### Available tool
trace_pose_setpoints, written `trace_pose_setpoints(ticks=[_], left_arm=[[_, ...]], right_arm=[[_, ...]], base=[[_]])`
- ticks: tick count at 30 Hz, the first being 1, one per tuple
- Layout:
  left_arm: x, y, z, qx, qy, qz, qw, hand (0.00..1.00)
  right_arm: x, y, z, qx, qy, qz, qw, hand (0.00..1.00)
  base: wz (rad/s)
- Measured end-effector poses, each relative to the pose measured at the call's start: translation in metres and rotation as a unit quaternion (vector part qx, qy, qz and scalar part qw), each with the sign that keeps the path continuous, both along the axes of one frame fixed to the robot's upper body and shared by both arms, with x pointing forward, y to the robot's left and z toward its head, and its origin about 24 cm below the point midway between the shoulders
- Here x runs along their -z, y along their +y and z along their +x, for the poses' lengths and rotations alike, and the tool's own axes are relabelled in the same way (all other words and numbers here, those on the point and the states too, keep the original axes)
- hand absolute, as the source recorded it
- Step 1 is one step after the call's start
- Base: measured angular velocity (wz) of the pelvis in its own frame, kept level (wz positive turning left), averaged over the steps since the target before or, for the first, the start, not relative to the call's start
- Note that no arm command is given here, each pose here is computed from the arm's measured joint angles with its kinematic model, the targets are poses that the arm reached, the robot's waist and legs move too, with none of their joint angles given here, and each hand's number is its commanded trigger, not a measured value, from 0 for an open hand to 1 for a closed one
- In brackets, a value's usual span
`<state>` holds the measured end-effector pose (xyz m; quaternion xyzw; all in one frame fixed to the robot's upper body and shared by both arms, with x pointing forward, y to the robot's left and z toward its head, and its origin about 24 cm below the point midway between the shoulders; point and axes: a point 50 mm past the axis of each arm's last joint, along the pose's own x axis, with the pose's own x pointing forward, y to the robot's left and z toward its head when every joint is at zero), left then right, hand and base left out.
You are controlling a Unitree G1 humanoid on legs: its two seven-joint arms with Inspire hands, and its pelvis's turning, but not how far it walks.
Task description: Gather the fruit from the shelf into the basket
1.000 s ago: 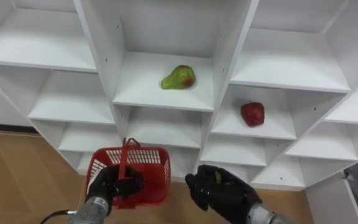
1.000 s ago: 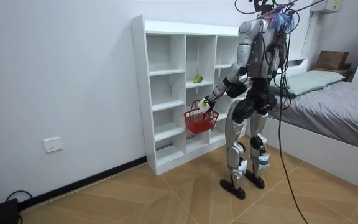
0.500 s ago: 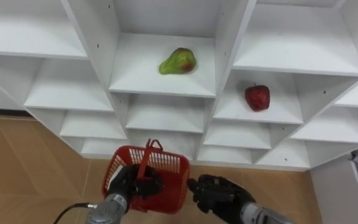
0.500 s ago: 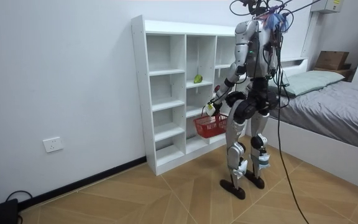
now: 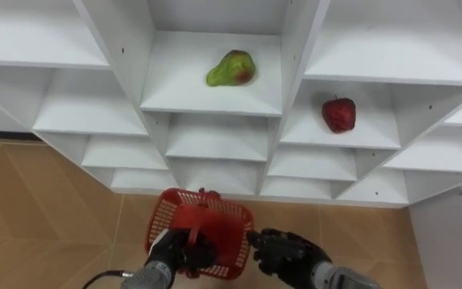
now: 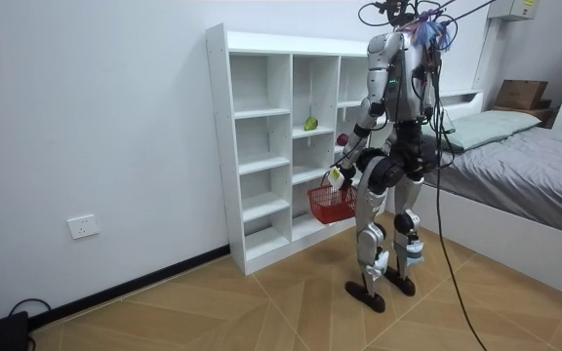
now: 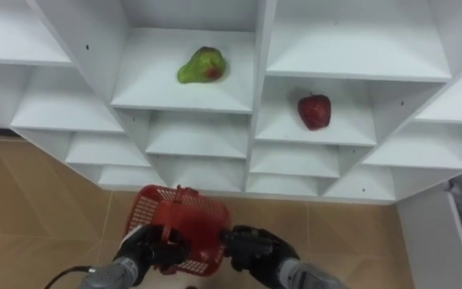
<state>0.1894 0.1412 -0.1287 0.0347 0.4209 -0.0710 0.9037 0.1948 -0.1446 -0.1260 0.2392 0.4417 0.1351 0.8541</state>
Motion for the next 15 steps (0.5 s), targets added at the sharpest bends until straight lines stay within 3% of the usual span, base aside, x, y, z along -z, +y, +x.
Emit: trace_pose_setpoints(ticks=[15], left_arm=[[0.0021,-0.0094,-0.0014,0.022,0.020,-0.001,1.000,1.00]], right_arm=[[0.0038,0.0099,-0.0051,0.082,0.046,0.065,0.994,1.00]], base=[[0.00]])
